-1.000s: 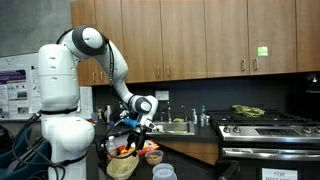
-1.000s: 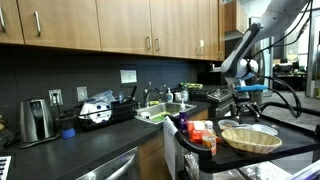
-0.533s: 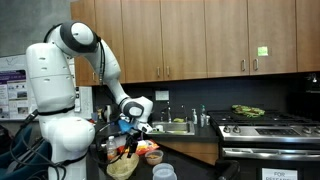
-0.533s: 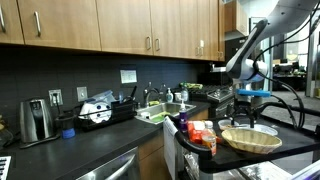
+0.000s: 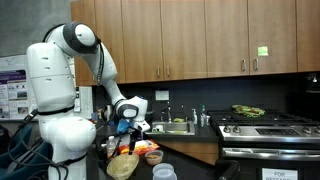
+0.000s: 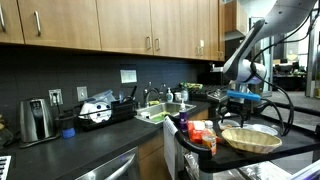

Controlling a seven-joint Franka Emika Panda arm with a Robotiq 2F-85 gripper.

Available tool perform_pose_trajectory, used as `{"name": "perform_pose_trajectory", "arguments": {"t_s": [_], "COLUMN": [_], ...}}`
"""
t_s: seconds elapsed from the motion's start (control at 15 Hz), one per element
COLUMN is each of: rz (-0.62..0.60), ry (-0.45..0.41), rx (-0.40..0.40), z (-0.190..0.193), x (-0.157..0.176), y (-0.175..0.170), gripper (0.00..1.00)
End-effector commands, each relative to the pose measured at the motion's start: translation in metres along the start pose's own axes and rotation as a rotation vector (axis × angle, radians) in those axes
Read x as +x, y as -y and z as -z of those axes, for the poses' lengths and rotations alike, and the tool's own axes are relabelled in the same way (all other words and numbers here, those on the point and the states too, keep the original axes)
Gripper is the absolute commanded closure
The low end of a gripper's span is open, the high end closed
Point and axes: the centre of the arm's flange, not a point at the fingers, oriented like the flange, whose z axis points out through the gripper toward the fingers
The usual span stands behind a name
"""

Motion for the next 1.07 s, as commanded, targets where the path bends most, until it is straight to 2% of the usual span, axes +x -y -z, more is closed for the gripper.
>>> {"name": "perform_pose_trajectory", "arguments": {"t_s": [0.0, 0.33, 0.67, 1.0], "rz": [-0.101, -0.201, -0.257, -0.283], "ry": [0.0, 0.012, 0.003, 0.015], "rx": [0.039, 0.1, 0.171, 0.261], "z": [-0.002, -0.013, -0.031, -0.032], "x": [-0.036, -0.048, -0.048, -0.047], "y": [-0.025, -0.036, -0.052, -0.067], "gripper": [0.0, 0.0, 0.0, 0.0]}}
